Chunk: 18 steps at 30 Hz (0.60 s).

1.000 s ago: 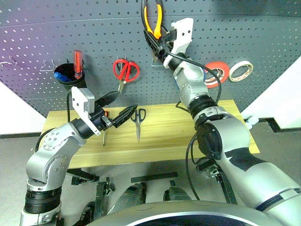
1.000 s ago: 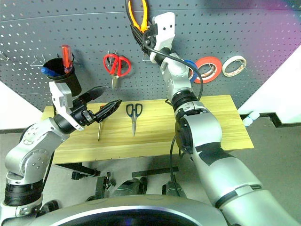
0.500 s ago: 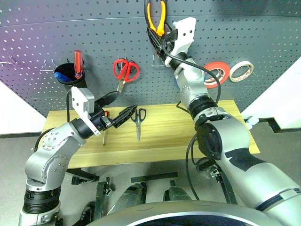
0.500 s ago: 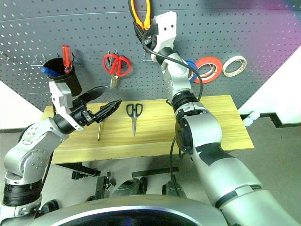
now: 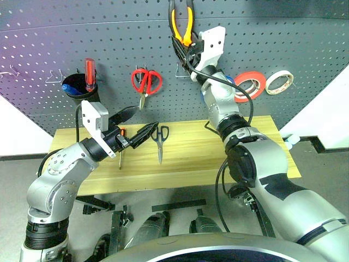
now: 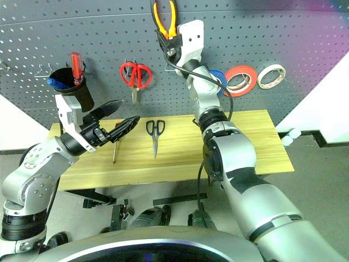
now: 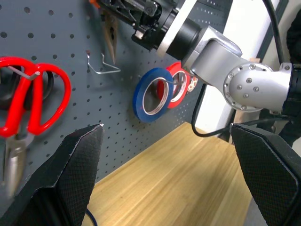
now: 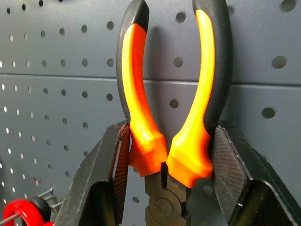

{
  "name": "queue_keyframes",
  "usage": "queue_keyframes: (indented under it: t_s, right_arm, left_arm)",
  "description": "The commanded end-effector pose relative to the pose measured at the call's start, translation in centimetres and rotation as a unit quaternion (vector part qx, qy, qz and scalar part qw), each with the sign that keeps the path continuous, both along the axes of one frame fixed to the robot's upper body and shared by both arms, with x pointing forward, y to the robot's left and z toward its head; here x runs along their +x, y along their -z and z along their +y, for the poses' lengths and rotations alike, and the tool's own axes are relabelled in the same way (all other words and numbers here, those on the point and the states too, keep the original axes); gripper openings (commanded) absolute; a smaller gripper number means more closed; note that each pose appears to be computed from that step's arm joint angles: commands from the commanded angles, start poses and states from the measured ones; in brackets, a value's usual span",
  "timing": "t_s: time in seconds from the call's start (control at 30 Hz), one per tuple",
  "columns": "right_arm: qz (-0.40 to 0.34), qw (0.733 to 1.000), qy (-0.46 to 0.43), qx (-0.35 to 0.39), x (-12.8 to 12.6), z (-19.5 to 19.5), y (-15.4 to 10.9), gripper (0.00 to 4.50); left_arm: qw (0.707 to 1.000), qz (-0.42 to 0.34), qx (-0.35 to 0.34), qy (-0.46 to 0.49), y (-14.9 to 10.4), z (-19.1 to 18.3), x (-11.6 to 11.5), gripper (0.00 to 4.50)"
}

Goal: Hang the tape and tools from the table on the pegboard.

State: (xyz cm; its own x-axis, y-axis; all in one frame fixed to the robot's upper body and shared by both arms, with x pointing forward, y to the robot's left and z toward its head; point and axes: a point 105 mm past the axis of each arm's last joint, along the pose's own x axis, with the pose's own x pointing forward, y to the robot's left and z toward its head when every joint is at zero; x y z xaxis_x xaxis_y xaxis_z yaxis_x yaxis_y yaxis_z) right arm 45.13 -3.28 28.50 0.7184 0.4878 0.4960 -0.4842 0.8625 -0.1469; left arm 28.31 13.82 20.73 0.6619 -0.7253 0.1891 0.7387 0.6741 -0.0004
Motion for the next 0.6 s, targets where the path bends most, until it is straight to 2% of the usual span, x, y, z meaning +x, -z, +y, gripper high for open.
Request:
queue_keyframes:
  t_s: [0.03,0.23,0.6]
  right_arm:
    - [-0.023,1.0,0.005,0.003,-0.4,0.4,-0.9,2.09]
    - [-0.028,0.999,0.029,-0.01,-0.3,0.4,-0.2,2.09]
    - [-0.056,0.997,0.035,0.029,-0.6,-0.2,-2.9,2.09]
  left_arm:
    - [1.0,-0.021,0.002,0.002,-1.0,0.0,-0.7,4.5]
    - [1.0,-0.021,0.002,-0.001,-1.0,0.0,-0.8,4.5]
    - [1.0,-0.018,0.003,-0.002,-1.1,-0.1,-0.9,4.5]
